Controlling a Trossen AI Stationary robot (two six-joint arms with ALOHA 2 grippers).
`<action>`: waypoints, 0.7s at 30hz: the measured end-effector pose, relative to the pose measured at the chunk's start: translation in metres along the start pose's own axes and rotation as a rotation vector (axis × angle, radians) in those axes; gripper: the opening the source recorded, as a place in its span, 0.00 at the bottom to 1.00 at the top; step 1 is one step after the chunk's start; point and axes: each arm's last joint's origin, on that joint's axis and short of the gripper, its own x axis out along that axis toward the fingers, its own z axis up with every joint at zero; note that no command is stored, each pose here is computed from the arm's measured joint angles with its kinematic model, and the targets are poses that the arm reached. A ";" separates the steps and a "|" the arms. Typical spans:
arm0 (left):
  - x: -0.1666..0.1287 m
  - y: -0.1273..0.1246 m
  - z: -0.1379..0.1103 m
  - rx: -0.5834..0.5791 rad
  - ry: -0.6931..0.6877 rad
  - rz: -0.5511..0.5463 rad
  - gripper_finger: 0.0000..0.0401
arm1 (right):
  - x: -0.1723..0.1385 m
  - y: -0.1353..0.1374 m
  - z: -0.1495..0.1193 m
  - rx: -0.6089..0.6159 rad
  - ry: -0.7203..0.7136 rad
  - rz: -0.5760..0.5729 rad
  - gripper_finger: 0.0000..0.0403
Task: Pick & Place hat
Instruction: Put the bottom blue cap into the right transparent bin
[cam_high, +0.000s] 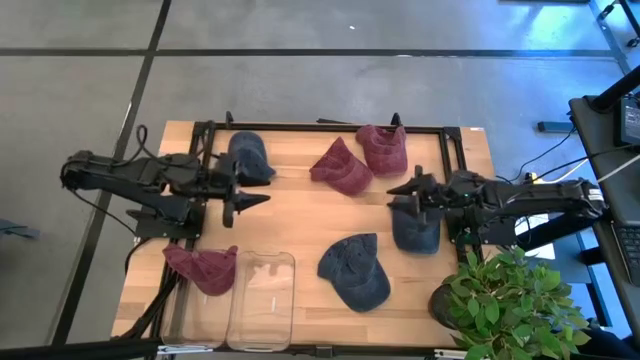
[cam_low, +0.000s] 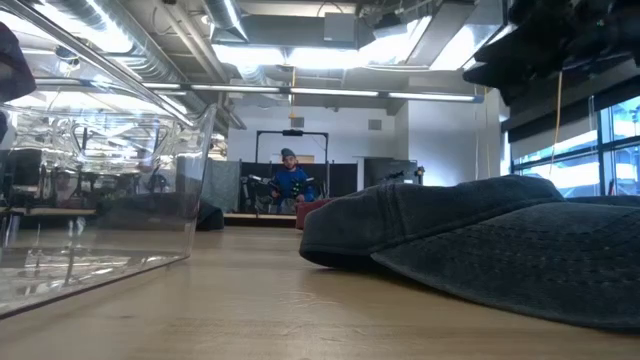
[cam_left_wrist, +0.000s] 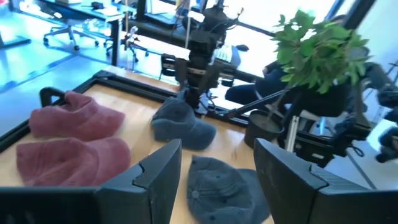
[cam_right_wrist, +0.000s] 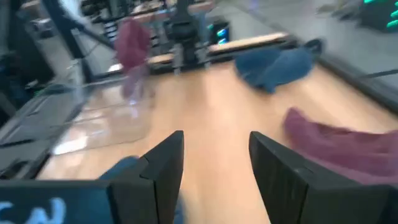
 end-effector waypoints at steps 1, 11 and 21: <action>0.002 0.001 0.000 0.000 0.003 0.008 0.49 | 0.003 0.001 0.000 0.002 0.018 0.028 0.45; 0.006 0.005 0.000 0.021 0.007 0.034 0.49 | 0.044 0.013 0.014 0.024 0.183 0.139 0.45; 0.005 0.006 -0.004 0.030 0.039 0.055 0.49 | 0.097 0.027 0.012 -0.032 0.366 0.174 0.45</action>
